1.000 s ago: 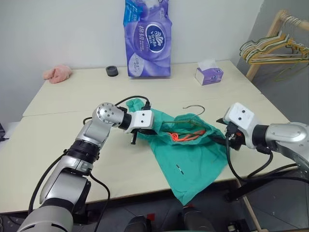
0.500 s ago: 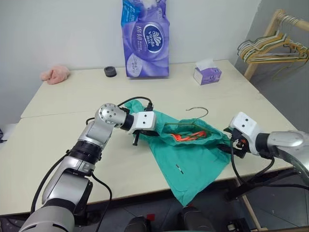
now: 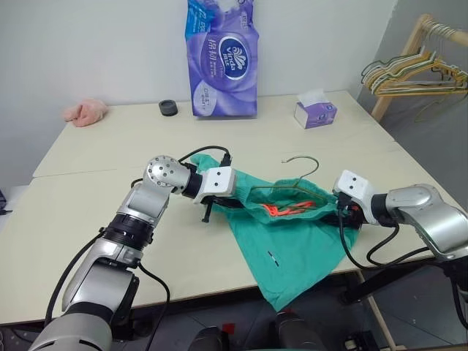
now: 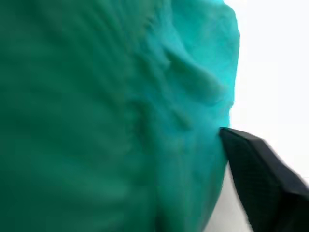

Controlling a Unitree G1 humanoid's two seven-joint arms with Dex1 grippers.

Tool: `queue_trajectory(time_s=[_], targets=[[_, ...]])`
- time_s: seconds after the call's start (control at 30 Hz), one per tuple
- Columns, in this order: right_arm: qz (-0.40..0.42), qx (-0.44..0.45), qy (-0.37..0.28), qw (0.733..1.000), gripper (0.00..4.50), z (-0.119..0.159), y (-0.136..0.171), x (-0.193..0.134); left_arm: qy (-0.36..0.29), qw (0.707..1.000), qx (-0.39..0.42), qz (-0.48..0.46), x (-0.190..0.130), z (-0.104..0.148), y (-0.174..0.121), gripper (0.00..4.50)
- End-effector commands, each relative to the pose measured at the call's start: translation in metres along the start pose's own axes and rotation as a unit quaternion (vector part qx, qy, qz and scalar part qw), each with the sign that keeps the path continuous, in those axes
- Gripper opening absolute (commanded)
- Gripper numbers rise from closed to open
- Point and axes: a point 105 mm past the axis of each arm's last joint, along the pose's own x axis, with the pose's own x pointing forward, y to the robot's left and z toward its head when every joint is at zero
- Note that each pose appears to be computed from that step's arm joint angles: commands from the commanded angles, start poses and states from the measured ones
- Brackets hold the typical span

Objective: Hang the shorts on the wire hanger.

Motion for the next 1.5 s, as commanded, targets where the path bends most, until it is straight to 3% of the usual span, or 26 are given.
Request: queue_trajectory(time_s=[0.03,0.23,0.37,0.57,0.7,0.93,1.13,1.27,1.5], targets=[[0.038,-0.027,-0.010,0.999,1.95,0.011,0.007,-0.007,-0.019,0.999,0.023,0.016,-0.012,0.014,0.007,0.01],[0.078,-0.038,-0.020,0.996,0.01,0.019,0.021,-0.012,-0.030,0.999,0.023,0.020,-0.012,0.013,0.007,0.01],[0.087,-0.035,-0.029,0.995,0.00,0.025,0.026,-0.016,-0.048,0.998,-0.003,0.039,-0.010,0.013,0.012,0.01],[0.093,-0.030,-0.029,0.995,0.00,0.025,0.030,-0.023,-0.068,0.996,-0.025,0.058,-0.013,0.012,0.020,1.88],[0.095,-0.018,-0.024,0.995,0.00,0.021,0.030,-0.034,-0.096,0.987,-0.066,0.109,-0.028,0.013,0.042,3.07],[0.099,-0.009,-0.017,0.995,0.00,0.016,0.031,-0.043,-0.054,0.987,-0.110,0.103,-0.050,-0.010,0.044,3.07],[0.105,-0.007,-0.013,0.994,0.00,0.015,0.035,-0.043,-0.065,0.985,-0.124,0.103,-0.045,-0.009,0.050,3.07],[0.106,-0.006,-0.012,0.994,0.00,0.014,0.037,-0.043,-0.074,0.982,-0.139,0.105,-0.042,-0.009,0.053,2.28],[0.109,0.002,-0.004,0.994,0.00,0.010,0.042,-0.049,-0.074,0.971,-0.155,0.166,-0.042,-0.016,0.068,0.11]])
